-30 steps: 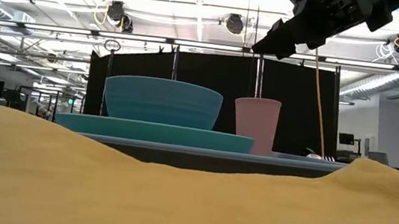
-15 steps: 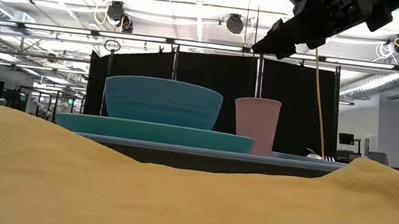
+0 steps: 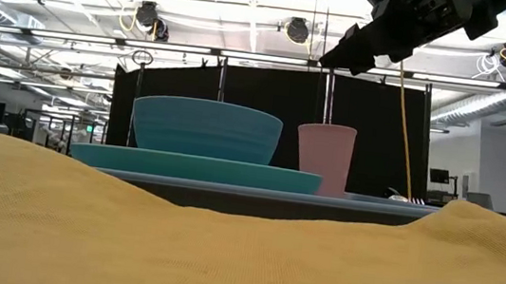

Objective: Set up tray
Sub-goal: Put the yellow napkin on the blue serving tray to the left of the green plate

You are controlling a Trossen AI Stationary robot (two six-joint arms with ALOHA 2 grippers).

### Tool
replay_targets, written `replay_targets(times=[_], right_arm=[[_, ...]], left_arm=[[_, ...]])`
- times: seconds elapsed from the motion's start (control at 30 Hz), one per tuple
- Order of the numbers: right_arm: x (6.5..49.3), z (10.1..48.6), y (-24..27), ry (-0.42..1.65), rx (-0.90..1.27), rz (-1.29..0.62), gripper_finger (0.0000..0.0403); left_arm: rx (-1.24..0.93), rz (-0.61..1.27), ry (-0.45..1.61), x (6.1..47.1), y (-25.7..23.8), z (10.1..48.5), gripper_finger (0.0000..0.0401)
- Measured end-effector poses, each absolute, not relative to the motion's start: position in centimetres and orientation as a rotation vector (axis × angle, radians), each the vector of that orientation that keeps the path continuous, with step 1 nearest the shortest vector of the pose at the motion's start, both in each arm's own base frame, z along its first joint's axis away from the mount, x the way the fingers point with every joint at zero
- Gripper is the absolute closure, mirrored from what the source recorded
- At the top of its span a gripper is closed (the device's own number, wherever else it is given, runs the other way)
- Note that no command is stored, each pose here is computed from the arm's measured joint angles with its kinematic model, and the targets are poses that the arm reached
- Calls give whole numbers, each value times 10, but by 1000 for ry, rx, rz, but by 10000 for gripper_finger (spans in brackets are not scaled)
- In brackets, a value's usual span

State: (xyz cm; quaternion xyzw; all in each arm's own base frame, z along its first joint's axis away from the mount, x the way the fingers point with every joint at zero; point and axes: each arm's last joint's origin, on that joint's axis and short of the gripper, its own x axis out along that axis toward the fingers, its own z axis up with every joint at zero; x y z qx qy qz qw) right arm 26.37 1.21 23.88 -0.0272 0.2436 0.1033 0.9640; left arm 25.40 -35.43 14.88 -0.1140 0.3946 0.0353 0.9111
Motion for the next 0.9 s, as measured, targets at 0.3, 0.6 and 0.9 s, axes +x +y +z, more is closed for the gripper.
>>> replay_targets(times=[0.3,0.6,0.9], right_arm=[[264,238,12,490,-56,209,238],[260,225,12,436,-61,204,238],[261,226,11,417,-61,201,238]], left_arm=[[-94,114,860,253,-344,144,222],[-52,109,852,254,-342,144,222],[-46,75,925,268,-341,120,222]])
